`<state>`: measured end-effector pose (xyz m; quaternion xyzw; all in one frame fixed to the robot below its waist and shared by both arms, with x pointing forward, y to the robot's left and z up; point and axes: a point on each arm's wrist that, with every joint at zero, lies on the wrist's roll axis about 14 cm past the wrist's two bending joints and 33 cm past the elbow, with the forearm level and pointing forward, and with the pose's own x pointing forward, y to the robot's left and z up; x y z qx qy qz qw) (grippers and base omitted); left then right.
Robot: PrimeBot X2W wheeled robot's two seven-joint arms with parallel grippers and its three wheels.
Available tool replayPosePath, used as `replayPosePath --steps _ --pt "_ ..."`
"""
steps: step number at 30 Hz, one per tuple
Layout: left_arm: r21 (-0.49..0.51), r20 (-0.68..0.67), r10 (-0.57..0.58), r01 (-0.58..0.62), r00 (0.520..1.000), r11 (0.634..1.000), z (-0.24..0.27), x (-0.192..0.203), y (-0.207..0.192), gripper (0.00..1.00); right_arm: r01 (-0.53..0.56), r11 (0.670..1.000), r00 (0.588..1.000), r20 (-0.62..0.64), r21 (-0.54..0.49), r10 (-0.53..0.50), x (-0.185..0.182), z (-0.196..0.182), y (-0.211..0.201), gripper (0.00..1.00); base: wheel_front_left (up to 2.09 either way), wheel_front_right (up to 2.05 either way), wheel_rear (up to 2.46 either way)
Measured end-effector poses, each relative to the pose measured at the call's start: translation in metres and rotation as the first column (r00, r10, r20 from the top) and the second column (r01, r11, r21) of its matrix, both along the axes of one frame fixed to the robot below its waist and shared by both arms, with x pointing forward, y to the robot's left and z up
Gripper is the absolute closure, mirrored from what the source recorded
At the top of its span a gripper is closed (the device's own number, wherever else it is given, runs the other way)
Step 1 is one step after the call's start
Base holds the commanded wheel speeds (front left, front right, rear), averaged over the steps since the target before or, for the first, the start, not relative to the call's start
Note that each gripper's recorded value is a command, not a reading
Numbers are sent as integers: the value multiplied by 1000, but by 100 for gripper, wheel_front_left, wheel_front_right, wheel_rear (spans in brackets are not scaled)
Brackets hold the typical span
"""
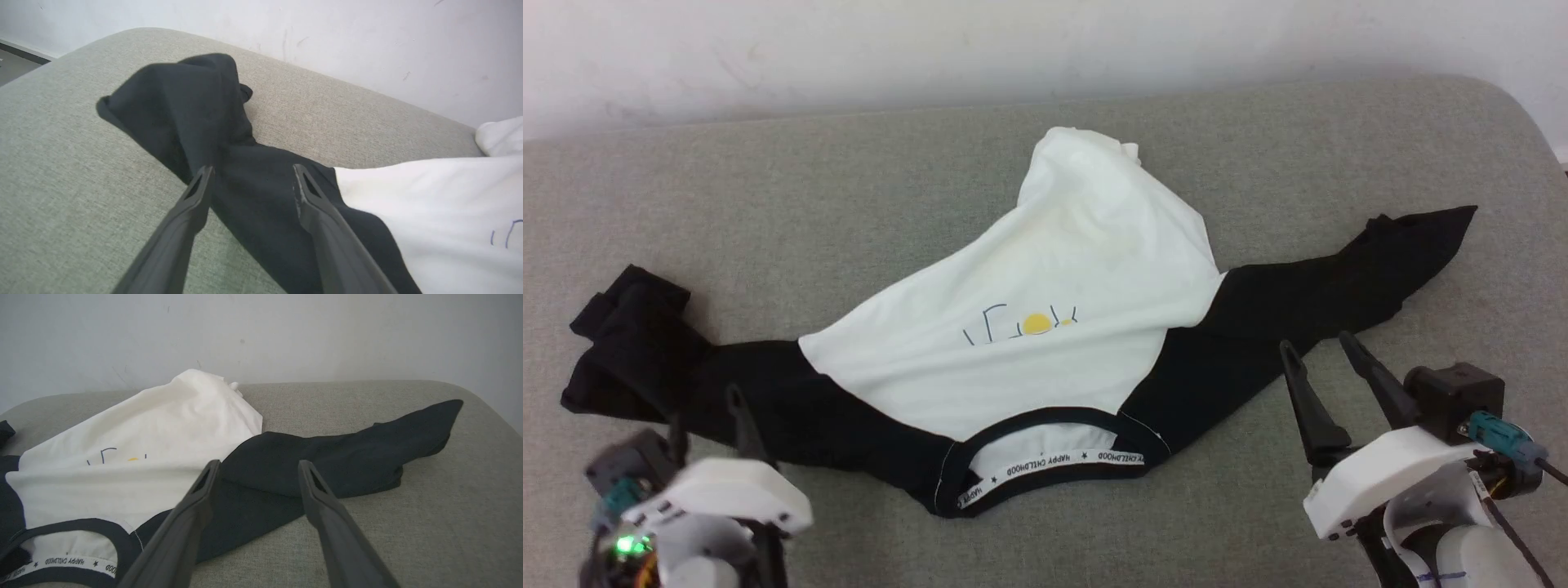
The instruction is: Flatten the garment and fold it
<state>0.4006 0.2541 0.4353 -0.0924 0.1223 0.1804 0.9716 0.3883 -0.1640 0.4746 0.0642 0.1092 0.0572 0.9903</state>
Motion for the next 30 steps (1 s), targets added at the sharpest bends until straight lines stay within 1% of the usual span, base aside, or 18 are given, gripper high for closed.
replayPosePath --steps 5,10,15,19,24,26,27,28,30 --pt "-62 -21 -63 62 998 996 -9 -17 -31 0 -9 1000 1000 -4 1 9 -1 0 3 0 0 0 0" --pt "-132 -131 -149 131 980 983 -27 -31 -55 0 -23 1000 1000 -5 3 23 0 0 8 0 0 0 0" --pt "-150 -233 -185 153 955 977 -43 -36 -56 0 -37 999 999 -11 4 37 0 -1 12 0 0 0 0" --pt "-143 -301 -187 150 935 978 -51 -30 -50 0 -41 999 999 -15 5 42 -2 -2 14 0 0 0 0" --pt "-184 -317 -192 139 929 973 -52 -16 -52 0 -27 1000 999 -24 2 27 -3 -4 9 0 0 0 0" --pt "-183 -331 -199 144 922 972 -54 -13 -51 0 -21 1000 999 -27 1 21 -3 -5 7 0 0 0 0" --pt "-180 -333 -206 153 920 972 -54 -11 -50 69 -18 1000 999 -29 0 18 -4 -6 6 0 0 0 0" --pt "-174 -332 -208 157 920 972 -54 -9 -49 100 -17 1000 999 -36 -1 17 -4 -7 5 0 0 0 0" --pt "-175 -327 -203 152 923 973 -53 -6 -47 100 -13 1000 999 -51 -2 12 -5 -10 4 0 0 0 0"
